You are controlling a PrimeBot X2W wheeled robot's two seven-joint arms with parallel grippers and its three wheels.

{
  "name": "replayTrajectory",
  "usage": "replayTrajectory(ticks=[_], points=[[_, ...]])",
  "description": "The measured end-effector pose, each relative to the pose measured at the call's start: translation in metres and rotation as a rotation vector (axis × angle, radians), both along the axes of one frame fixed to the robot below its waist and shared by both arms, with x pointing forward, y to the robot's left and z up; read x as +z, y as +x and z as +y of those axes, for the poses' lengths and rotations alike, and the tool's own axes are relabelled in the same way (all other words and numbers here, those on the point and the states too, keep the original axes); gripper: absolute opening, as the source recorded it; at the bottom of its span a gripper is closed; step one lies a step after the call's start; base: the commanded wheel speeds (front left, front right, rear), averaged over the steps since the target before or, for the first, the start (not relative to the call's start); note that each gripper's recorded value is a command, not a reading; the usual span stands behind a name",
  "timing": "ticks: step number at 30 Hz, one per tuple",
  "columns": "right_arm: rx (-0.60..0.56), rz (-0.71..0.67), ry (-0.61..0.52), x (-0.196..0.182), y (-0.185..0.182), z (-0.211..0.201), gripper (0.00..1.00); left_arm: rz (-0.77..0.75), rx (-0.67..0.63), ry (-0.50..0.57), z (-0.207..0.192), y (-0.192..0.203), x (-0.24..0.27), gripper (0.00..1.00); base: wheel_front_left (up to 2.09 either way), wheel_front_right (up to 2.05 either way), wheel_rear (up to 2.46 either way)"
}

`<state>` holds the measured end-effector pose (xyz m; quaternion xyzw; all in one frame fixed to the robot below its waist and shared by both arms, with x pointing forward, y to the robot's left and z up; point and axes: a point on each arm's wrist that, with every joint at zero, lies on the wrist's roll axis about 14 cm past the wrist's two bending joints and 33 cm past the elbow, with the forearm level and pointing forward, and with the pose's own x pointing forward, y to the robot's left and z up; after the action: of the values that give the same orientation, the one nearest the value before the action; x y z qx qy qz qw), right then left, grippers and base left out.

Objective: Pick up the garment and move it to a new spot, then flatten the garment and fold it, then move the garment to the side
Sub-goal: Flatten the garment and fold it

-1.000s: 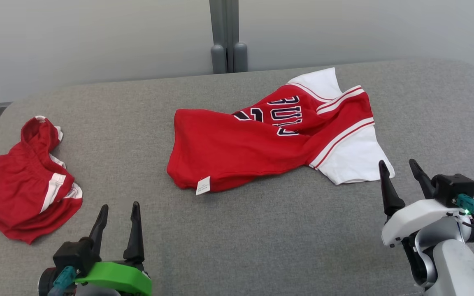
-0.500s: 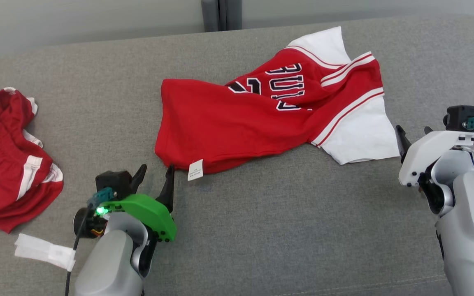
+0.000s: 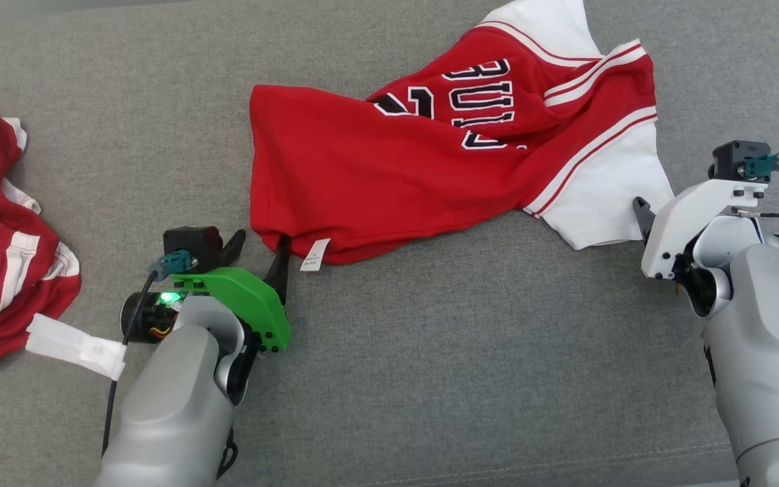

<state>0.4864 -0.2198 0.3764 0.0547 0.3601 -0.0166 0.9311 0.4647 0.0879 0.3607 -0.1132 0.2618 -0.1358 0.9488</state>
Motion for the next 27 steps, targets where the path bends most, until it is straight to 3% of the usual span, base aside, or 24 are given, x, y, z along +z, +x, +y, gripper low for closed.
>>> replayTrajectory(ticks=[3,4,5,6,7,8,14,18,22,27], points=[[-0.001,0.045,0.020,-0.008,-0.002,0.004,1.00,0.020,-0.025,-0.003,-0.006,-0.001,-0.003,1.00,0.00,0.00,0.00],[0.000,0.069,0.022,-0.011,-0.004,0.005,0.93,0.031,-0.034,-0.004,-0.008,-0.002,-0.004,0.57,0.00,0.00,0.00],[-0.001,0.088,0.025,-0.013,-0.006,0.004,0.87,0.040,-0.047,0.001,-0.010,-0.003,-0.004,0.44,0.00,0.00,0.00],[0.000,0.103,0.026,-0.014,-0.007,0.004,0.46,0.046,-0.056,0.002,-0.012,-0.003,-0.005,0.09,0.00,0.00,0.00],[0.002,0.111,0.025,-0.014,-0.008,0.004,0.31,0.050,-0.061,-0.001,-0.014,-0.004,-0.005,0.00,0.00,0.00,0.00],[0.006,0.119,0.024,-0.014,-0.009,0.005,0.00,0.054,-0.070,-0.003,-0.016,-0.005,-0.005,0.00,0.00,0.00,0.00],[0.007,0.131,0.025,-0.012,-0.012,0.002,0.00,0.072,-0.100,-0.020,-0.028,-0.011,-0.005,0.00,0.00,0.00,0.00],[-0.002,0.069,0.063,-0.001,-0.006,0.006,0.00,0.037,-0.089,-0.063,-0.032,-0.007,0.004,0.00,0.00,0.00,0.00],[-0.008,-0.082,0.194,0.031,0.009,0.028,0.00,-0.077,-0.024,-0.187,-0.035,0.004,0.036,0.00,0.00,0.00,0.00],[0.005,-0.319,0.225,0.092,0.020,0.022,0.00,-0.215,0.010,-0.329,-0.031,0.013,0.084,0.00,0.00,0.00,0.00]])
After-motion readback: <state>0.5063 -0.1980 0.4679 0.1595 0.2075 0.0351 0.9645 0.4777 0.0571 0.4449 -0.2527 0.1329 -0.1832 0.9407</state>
